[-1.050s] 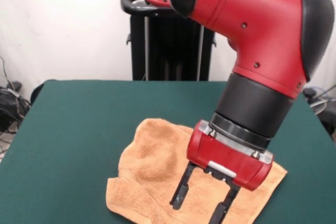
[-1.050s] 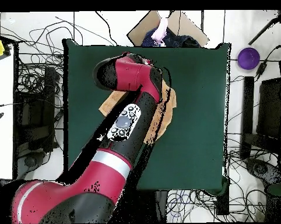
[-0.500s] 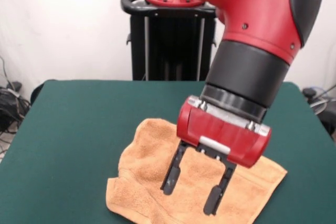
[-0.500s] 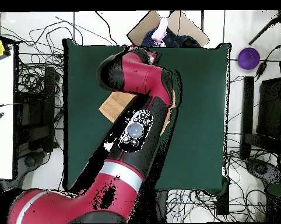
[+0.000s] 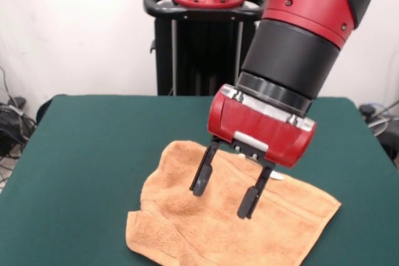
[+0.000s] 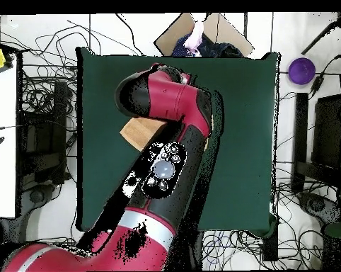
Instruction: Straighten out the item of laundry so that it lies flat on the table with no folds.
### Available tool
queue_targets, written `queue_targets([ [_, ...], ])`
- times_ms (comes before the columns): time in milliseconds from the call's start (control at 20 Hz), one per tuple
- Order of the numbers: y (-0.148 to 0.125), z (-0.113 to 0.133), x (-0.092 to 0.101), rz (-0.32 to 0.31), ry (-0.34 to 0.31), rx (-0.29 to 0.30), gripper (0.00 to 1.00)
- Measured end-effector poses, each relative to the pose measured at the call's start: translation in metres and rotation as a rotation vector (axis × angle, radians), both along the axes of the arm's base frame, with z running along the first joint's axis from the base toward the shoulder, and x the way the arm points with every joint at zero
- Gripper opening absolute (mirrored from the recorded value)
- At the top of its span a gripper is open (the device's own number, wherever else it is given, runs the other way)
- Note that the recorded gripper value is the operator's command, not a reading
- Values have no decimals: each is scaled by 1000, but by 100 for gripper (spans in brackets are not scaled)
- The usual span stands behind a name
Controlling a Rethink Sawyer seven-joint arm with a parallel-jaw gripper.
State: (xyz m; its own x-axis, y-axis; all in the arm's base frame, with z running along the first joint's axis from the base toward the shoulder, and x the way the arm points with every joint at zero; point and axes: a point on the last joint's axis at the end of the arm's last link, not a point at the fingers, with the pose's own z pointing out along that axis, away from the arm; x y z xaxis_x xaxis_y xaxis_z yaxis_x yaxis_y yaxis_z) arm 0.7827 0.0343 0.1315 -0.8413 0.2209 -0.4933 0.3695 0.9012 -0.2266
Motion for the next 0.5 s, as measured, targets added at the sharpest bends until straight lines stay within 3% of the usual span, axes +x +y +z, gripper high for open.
queue_targets([
  [500, 16, -16, -33, -23, 61, 127, 100],
])
